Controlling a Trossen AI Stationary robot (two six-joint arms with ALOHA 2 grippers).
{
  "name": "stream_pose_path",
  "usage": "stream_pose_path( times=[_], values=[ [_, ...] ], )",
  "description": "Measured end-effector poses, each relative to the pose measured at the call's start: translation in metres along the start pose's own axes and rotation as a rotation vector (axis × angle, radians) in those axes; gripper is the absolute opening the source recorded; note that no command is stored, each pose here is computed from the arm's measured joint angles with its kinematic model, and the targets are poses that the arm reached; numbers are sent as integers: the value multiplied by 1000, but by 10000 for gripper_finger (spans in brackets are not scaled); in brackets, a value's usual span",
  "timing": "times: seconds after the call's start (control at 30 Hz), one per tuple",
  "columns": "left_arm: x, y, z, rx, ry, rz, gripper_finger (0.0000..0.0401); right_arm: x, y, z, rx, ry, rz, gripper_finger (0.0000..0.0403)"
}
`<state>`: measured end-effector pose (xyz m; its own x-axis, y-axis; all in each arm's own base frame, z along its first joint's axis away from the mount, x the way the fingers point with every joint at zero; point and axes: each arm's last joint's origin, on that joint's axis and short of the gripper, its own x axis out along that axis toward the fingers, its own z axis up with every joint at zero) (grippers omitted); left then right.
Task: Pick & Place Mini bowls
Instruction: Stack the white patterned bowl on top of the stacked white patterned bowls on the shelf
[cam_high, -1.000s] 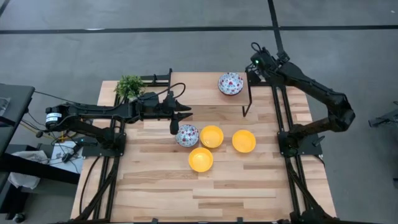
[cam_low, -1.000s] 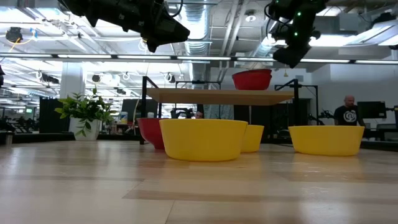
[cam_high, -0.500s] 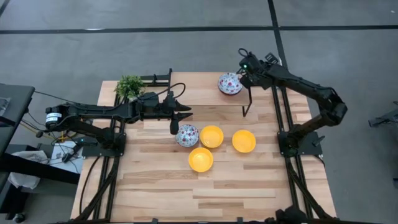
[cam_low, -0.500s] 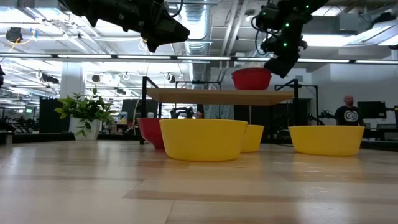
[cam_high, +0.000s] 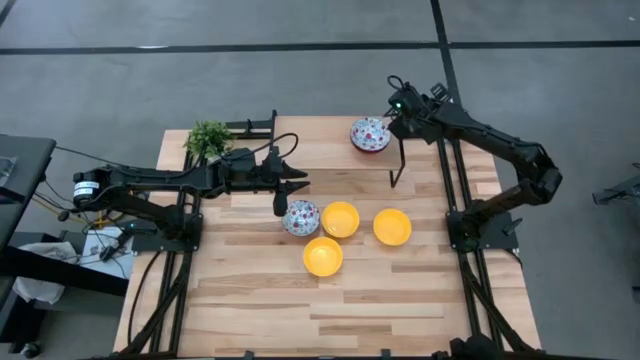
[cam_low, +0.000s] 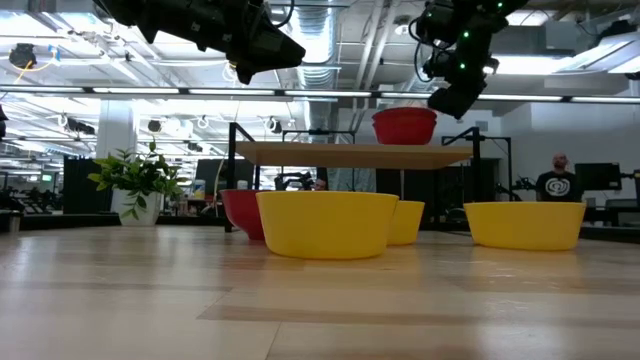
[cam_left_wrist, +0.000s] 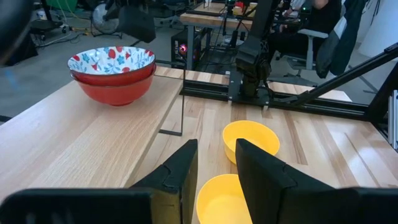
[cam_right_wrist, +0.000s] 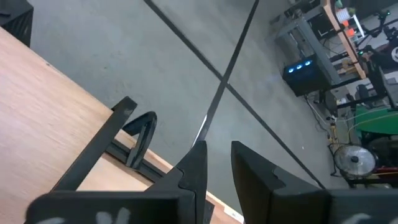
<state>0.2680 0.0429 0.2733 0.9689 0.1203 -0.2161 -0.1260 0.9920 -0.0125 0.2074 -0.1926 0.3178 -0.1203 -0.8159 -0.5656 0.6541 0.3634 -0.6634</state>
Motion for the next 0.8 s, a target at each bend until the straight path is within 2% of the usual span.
stream_pose_path(
  times=[0.3, 0.43, 0.5, 0.6, 0.7, 0.8],
  values=[
    [-2, 0, 0, 84, 11, 17, 108, -30, -8, -2, 75, -100, 27, 63],
    [-12, 1, -5, 101, 115, 16, 108, -54, -9, -6, 123, -177, 81, 63],
    [-19, 2, -12, 97, 212, 16, 108, -65, -9, -9, 134, -215, 152, 63],
    [-29, 1, -23, 119, 353, -2, 108, -81, -4, -12, 116, -272, 317, 63],
    [-34, -2, -28, 144, 410, -82, 108, -93, 1, -14, 99, -316, 466, 63],
    [-34, -7, -31, 195, 435, -170, 108, -101, 7, -15, 78, -334, 539, 63]
  ],
)
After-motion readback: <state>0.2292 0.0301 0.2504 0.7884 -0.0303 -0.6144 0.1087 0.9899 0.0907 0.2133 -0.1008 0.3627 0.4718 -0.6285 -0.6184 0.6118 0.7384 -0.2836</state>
